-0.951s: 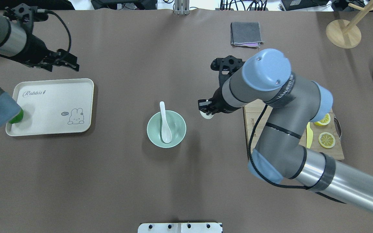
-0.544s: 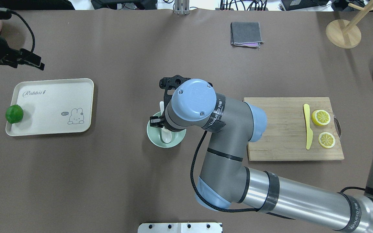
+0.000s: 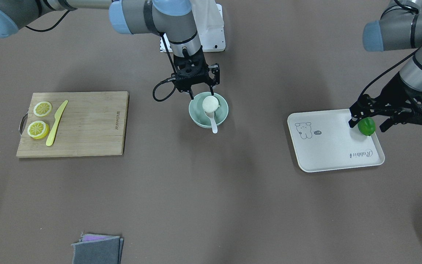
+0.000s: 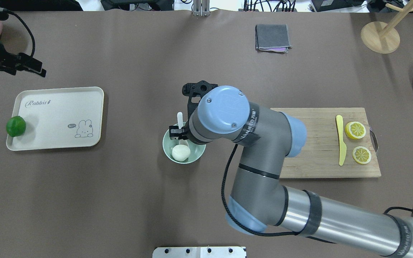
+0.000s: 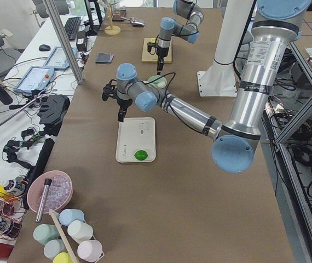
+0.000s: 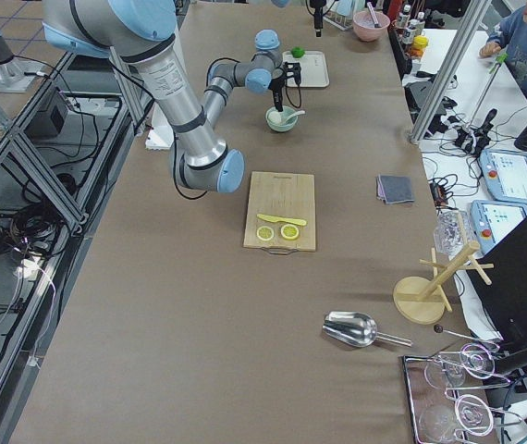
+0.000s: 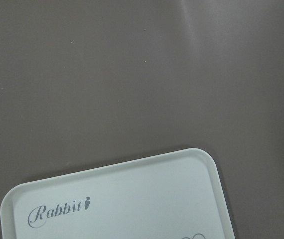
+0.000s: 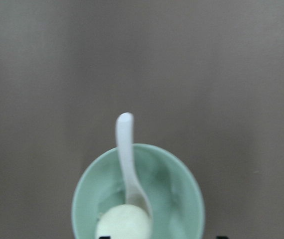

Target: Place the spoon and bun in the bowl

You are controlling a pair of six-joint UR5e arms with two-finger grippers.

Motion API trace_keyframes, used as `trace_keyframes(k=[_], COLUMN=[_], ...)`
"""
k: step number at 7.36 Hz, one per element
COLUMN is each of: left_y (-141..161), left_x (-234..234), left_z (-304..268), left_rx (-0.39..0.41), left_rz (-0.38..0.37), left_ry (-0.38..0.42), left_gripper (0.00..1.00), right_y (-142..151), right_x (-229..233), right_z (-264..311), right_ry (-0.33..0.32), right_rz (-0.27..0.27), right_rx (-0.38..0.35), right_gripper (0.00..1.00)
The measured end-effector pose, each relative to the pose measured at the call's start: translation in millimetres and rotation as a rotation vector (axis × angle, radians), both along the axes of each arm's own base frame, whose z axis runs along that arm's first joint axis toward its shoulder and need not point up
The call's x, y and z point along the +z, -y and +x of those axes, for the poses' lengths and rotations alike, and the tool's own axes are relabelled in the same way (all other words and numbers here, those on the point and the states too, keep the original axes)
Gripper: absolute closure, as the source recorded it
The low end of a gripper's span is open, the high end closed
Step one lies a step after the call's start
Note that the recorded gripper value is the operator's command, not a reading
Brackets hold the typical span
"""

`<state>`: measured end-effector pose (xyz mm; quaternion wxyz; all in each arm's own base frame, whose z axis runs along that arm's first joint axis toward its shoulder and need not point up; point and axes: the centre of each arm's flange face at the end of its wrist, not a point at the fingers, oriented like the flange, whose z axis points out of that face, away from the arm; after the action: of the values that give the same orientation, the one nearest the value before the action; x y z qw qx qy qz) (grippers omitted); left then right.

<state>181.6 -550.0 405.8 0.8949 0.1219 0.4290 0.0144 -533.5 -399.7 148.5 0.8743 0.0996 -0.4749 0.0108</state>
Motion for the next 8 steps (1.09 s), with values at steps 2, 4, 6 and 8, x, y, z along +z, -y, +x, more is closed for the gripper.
trace_keyframes(k=[2, 4, 6, 8], left_y=[2, 2, -15, -51], left_x=[30, 58, 71, 99], left_z=[-56, -152, -222, -257], left_rx=[0.034, 0.069, 0.05, 0.085], left_rz=[0.021, 0.014, -0.019, 0.011], left_ry=[0.057, 0.129, 0.152, 0.15], left_gripper=[0.02, 0.02, 0.02, 0.02], right_y=[57, 120, 143, 134], right_x=[82, 195, 288, 359], right_z=[134, 297, 437, 529], right_ry=[-0.054, -0.138, -0.231, -0.279], right_rz=[0.012, 0.046, 0.056, 0.041], right_rx=[-0.051, -0.123, -0.195, -0.263], right_gripper=[0.01, 0.01, 0.0, 0.0])
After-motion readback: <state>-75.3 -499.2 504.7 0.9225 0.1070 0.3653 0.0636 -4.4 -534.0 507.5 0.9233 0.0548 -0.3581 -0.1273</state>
